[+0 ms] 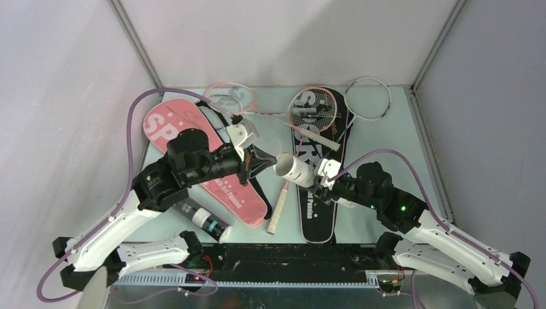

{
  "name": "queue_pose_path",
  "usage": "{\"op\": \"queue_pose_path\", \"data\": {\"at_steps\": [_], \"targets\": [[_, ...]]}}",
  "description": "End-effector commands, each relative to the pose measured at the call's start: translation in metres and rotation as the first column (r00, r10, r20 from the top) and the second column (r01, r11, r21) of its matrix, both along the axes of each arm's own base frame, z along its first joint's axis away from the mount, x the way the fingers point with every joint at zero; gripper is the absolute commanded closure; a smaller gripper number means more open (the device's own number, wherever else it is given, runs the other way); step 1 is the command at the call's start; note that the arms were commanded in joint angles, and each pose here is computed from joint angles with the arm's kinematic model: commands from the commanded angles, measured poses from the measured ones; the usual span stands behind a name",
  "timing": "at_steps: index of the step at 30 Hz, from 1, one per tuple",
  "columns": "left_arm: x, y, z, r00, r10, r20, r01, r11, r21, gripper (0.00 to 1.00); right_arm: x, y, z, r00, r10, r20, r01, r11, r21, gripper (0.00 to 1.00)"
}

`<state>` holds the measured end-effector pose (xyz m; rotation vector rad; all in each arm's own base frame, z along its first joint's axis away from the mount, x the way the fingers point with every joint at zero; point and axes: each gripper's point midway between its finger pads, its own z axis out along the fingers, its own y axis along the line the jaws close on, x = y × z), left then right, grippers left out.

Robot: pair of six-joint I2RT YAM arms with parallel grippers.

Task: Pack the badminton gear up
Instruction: Close the lid on the shuttle tube.

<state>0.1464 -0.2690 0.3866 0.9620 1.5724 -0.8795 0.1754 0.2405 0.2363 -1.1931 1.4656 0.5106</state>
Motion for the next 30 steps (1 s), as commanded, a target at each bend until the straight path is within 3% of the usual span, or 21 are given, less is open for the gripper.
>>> {"op": "queue_pose_path", "data": {"at_steps": [1,30], "targets": [[-0.005,-0.013,0.018,0.998,-0.055,0.013,0.056,0.994,-0.091,1.0,0.009,0.007,0.039,0.997,-0.029,0.067,0.02,0.992,0.124,0.49],[-0.005,-0.027,-0.023,0.992,-0.1,-0.07,0.1,0.995,-0.008,1.0,0.013,0.002,0.05,0.994,-0.069,0.081,0.057,0.988,0.142,0.49]]}}
